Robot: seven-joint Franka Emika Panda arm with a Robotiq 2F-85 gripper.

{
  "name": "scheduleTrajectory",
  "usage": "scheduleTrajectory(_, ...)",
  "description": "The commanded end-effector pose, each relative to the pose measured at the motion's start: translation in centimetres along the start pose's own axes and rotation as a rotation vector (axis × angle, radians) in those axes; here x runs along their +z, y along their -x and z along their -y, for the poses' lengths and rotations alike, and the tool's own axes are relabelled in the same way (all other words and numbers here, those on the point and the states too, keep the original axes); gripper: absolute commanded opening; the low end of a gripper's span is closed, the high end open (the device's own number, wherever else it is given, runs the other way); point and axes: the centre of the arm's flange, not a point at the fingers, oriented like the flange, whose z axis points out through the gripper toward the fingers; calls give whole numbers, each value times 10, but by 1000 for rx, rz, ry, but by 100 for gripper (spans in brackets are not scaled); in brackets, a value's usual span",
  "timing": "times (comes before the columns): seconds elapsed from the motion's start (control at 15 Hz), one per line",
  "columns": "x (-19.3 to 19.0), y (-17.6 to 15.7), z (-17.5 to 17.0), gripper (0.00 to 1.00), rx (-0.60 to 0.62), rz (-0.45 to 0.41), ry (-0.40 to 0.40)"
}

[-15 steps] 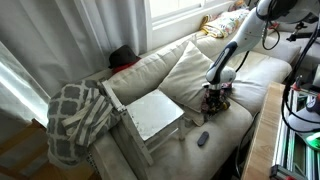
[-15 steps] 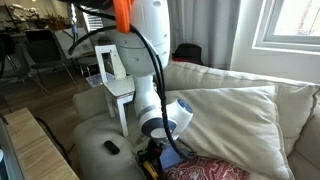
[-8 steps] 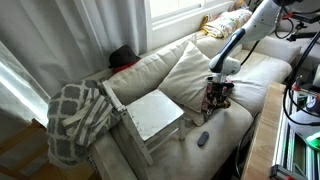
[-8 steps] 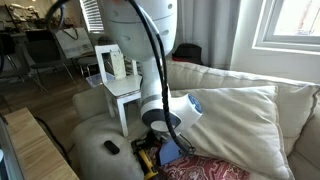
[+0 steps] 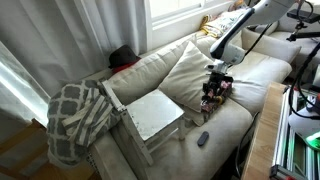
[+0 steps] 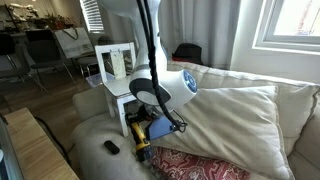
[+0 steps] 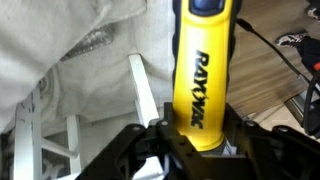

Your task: Put the yellow torch on the white chair in a standing position

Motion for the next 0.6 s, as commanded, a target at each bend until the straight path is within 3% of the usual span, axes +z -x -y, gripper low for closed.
scheduleTrajectory(0.0,-5,-7,2,49,-7,-6,8)
scheduleTrajectory(0.2,-3,-2,1,49,-2,11,2)
scheduleTrajectory(0.27,0,-1,1,24,1,10,-2)
scheduleTrajectory(0.53,-6,-38,4,24,-80,-164,72)
